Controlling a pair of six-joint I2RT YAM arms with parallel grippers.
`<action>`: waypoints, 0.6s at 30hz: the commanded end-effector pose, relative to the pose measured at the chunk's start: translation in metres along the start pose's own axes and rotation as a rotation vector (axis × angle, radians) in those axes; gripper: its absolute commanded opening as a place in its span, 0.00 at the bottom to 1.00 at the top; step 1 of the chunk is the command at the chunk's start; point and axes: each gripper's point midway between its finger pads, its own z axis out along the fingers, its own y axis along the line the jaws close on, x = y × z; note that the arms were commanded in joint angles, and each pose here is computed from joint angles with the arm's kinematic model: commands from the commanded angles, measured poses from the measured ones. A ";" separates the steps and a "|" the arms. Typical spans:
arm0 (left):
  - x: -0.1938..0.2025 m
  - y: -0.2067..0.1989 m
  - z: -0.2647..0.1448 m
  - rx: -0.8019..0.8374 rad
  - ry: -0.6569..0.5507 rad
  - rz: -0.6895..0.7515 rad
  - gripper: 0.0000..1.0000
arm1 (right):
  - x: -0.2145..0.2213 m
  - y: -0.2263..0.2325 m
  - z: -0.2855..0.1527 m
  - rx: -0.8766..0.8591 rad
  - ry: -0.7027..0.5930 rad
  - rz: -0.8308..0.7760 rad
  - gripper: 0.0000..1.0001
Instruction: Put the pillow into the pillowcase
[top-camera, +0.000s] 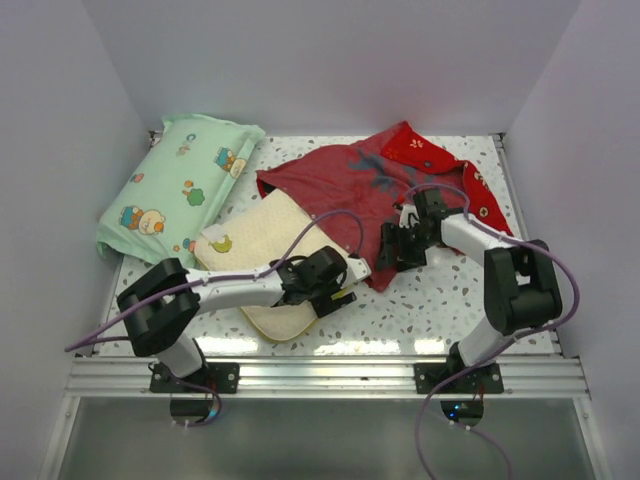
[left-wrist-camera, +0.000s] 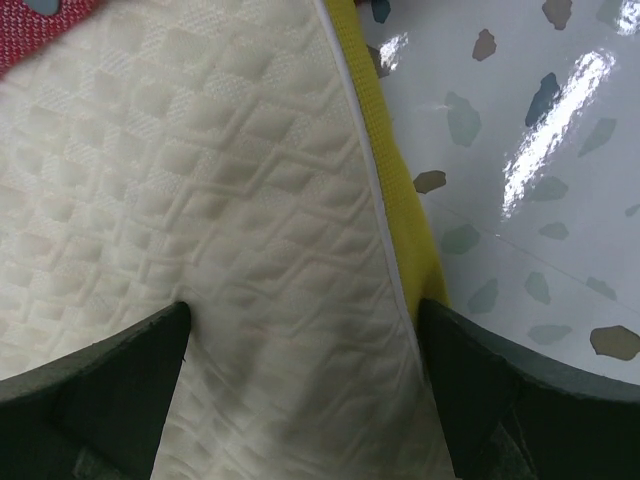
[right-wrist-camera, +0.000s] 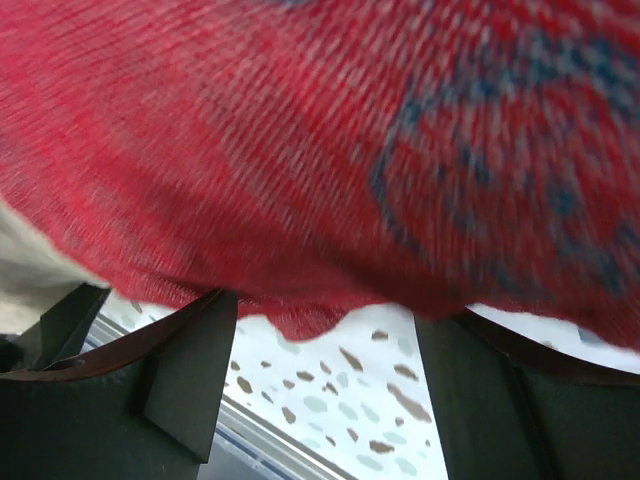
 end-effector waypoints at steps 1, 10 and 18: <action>-0.020 0.001 0.004 -0.001 -0.036 -0.040 1.00 | -0.011 0.012 0.015 -0.100 -0.035 0.013 0.74; -0.018 -0.004 0.007 0.112 -0.045 -0.077 1.00 | 0.022 0.009 0.019 -0.107 0.050 0.088 0.81; -0.022 -0.006 0.017 0.160 -0.076 -0.110 0.80 | 0.055 0.003 0.032 -0.142 0.155 0.074 0.83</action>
